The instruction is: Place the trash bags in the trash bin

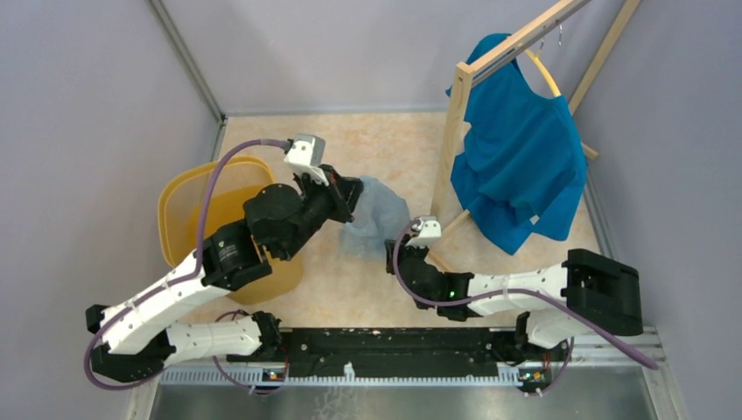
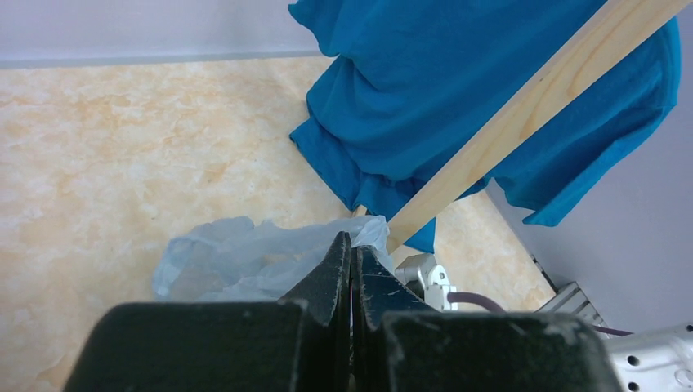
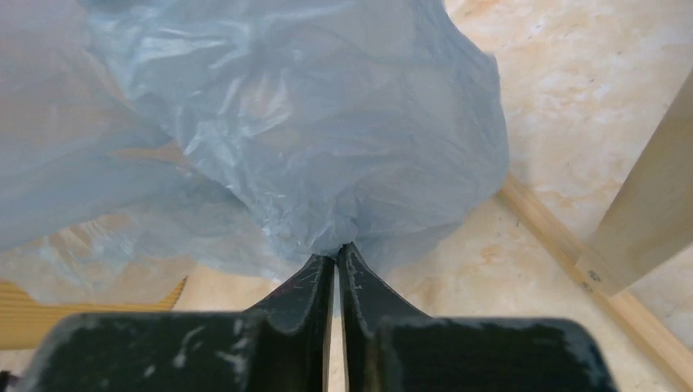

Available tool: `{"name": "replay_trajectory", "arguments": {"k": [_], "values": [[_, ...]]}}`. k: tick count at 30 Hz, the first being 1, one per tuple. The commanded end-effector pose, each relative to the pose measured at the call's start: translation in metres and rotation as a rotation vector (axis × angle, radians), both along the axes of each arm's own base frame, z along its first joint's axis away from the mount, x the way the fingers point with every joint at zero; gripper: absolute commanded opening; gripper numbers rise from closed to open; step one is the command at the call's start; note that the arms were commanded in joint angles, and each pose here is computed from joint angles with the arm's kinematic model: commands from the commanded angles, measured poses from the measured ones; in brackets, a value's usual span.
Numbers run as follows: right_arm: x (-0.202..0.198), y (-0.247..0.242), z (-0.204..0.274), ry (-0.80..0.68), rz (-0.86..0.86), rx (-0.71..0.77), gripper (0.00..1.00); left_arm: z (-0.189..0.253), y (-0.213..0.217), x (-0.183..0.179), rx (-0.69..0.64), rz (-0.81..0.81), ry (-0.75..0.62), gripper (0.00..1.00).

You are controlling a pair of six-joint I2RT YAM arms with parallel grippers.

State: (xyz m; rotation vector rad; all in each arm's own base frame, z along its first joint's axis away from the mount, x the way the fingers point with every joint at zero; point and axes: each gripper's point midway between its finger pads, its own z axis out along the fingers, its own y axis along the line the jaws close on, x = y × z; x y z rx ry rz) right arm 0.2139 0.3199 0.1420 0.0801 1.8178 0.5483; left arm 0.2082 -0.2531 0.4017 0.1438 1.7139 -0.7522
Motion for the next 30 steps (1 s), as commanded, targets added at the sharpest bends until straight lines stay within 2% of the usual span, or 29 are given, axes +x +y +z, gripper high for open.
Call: {"name": "replay_trajectory", "arguments": {"k": [1, 3, 9, 14, 17, 19, 22, 23, 24, 26, 30], "values": [[-0.001, 0.006, 0.005, -0.049, 0.072, -0.004, 0.00, 0.026, 0.020, -0.006, -0.021, 0.011, -0.058, 0.00], [-0.004, 0.001, -0.002, -0.066, 0.109, -0.050, 0.00, 0.027, 0.034, -0.004, 0.017, 0.054, -0.071, 0.00], [-0.009, -0.021, -0.025, -0.040, 0.199, -0.064, 0.00, 0.040, 0.076, 0.002, 0.119, 0.187, -0.114, 0.00], [-0.008, -0.027, -0.025, -0.008, 0.260, -0.069, 0.02, 0.037, 0.076, 0.001, 0.160, 0.179, -0.098, 0.00], [-0.010, -0.024, -0.017, -0.001, 0.295, -0.128, 0.23, 0.025, 0.058, 0.001, 0.180, 0.128, -0.078, 0.00], [-0.015, -0.023, -0.012, 0.019, 0.332, -0.161, 0.32, 0.019, 0.052, 0.005, 0.188, 0.129, -0.069, 0.00], [-0.039, -0.014, -0.001, 0.006, 0.500, -0.143, 0.51, 0.013, 0.049, 0.009, 0.193, 0.150, -0.050, 0.00], [-0.049, -0.012, 0.002, -0.002, 0.560, -0.123, 0.62, 0.011, 0.047, 0.010, 0.195, 0.150, -0.052, 0.00], [-0.057, -0.009, 0.003, -0.006, 0.614, -0.109, 0.69, 0.009, 0.045, 0.011, 0.196, 0.147, -0.052, 0.00], [-0.071, -0.004, 0.003, 0.005, 0.692, -0.100, 0.74, 0.007, 0.037, 0.011, 0.189, 0.125, -0.047, 0.00], [-0.083, -0.002, 0.017, -0.007, 0.713, -0.073, 0.79, 0.005, 0.013, 0.005, 0.179, 0.022, -0.031, 0.00]]}}
